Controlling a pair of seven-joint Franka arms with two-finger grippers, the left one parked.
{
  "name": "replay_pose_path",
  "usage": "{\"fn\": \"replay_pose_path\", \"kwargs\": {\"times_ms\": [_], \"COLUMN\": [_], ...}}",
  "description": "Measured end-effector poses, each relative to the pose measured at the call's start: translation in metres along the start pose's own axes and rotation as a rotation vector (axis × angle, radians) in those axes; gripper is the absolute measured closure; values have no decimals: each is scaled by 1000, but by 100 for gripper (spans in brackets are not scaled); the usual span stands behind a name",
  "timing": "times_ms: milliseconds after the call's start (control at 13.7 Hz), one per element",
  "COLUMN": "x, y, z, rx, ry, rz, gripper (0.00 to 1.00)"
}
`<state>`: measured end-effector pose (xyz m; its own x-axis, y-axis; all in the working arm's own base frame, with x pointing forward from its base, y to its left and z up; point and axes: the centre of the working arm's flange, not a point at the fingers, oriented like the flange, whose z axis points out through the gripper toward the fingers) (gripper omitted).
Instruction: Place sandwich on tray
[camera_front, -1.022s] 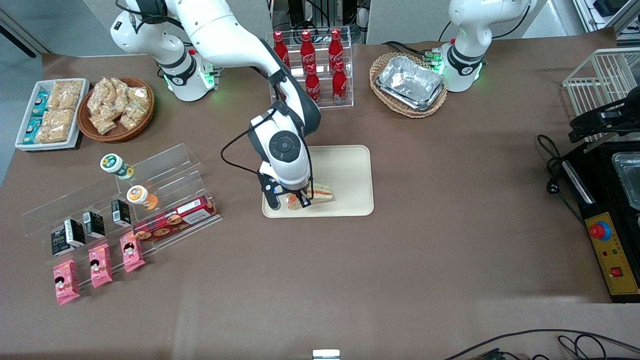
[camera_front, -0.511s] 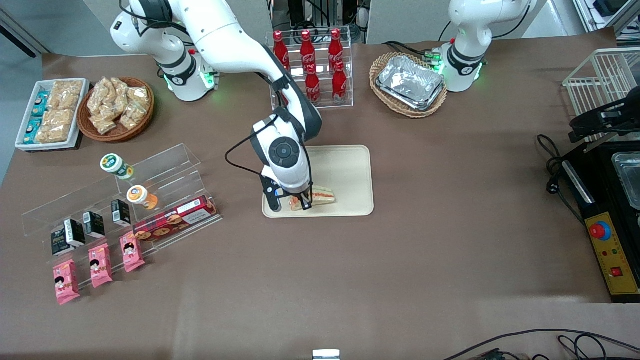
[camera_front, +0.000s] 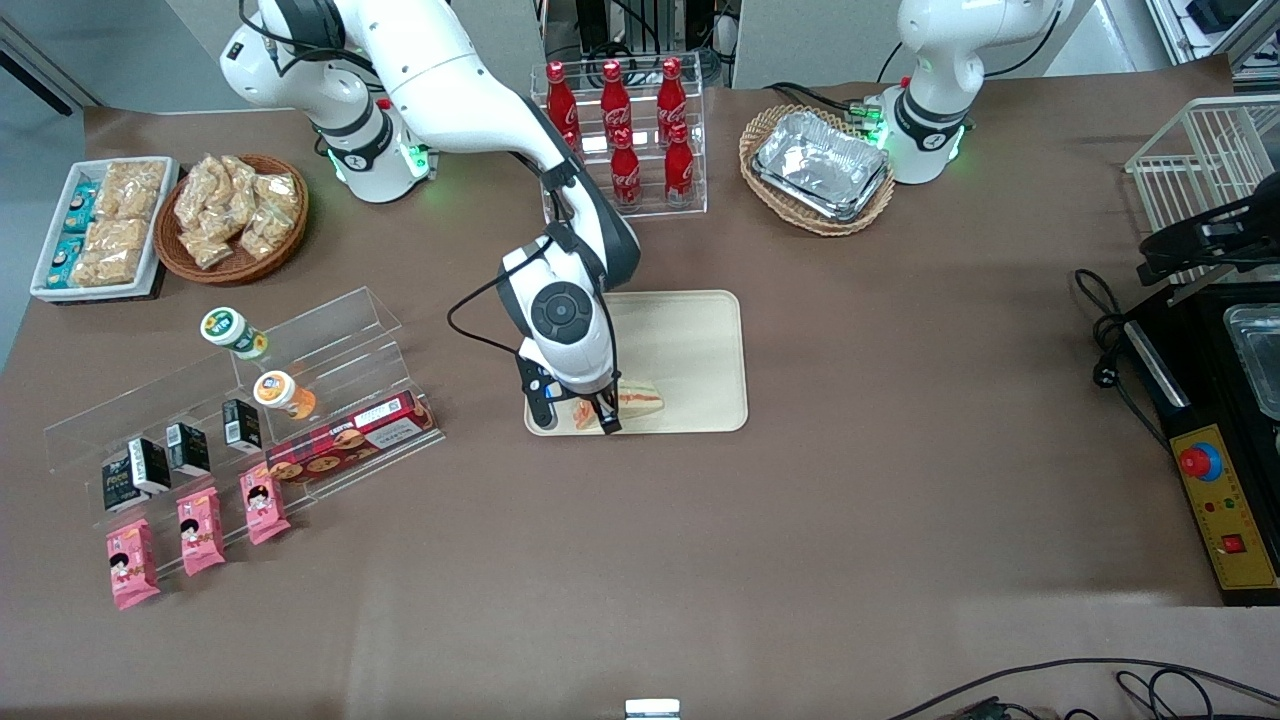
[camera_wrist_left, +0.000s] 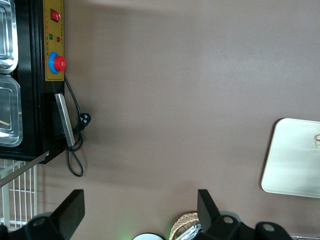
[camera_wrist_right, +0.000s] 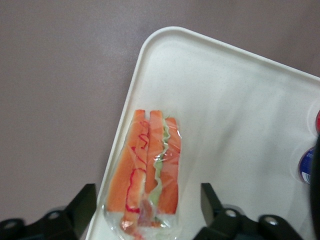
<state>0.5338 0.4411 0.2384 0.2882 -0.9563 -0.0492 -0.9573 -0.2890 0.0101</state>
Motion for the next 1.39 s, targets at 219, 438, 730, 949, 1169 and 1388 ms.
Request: {"fn": "replay_pose_path", "kwargs": {"times_ms": [219,438,730,949,1169,1388], "x": [1,15,85,145,199,278], "y": [-2,-9,-21,-25,-23,-18], "z": [-4,-17,-66,-119,-156,-193], "rx": [7,3,-70,-60,-57,-17], "ry": [-1,-2,-46,-62,-61,-55], "rz": [-1,-95,-322,-477,-624,-781], "gripper": [2,0,0,0,0,0]}}
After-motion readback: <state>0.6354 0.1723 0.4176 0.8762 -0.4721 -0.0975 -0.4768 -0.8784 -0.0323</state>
